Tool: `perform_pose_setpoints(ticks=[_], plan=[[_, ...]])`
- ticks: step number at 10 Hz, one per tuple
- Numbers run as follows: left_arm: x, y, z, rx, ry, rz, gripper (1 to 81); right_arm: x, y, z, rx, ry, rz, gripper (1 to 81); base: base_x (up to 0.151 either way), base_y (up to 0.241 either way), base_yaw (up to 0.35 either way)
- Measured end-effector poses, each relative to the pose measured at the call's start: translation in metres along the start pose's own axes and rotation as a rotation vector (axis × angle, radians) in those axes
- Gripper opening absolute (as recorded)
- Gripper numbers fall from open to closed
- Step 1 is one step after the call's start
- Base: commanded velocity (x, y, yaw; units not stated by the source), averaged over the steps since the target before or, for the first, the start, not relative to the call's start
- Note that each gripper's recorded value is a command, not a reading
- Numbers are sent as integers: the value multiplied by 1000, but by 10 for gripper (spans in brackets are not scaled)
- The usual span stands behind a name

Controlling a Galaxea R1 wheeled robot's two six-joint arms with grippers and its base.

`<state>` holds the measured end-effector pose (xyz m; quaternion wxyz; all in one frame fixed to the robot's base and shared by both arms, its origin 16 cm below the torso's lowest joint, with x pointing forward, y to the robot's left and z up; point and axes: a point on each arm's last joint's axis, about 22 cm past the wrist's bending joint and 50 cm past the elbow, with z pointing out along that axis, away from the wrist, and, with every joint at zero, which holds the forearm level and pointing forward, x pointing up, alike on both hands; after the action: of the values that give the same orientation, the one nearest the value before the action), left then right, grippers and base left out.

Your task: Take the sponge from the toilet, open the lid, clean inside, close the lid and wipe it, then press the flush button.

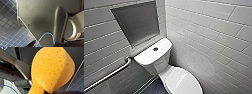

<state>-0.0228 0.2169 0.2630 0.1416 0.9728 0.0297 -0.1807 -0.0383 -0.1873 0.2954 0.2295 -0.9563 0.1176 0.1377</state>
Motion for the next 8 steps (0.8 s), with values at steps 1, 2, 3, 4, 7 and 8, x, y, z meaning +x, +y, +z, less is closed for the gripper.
perform_pose_setpoints(ticks=[1,2,3,4,7,8], plan=[[4,-6,-2,11,-8,37,811,0,-2,-3,9,-1,2,10,0,0,0],[-2,-8,-3,12,-37,68,811,1,-8,-7,30,0,6,10,0,0,0],[-12,-3,-4,-13,-73,110,811,3,-16,-14,57,2,11,10,0,0,0],[-20,2,-6,-51,-93,120,811,4,-24,-21,82,4,16,10,0,0,0],[-6,21,-11,-162,-20,102,811,27,-59,-68,202,37,33,10,0,0,0],[1,25,-11,-177,7,84,811,44,-68,-88,234,55,30,10,0,0,0]])
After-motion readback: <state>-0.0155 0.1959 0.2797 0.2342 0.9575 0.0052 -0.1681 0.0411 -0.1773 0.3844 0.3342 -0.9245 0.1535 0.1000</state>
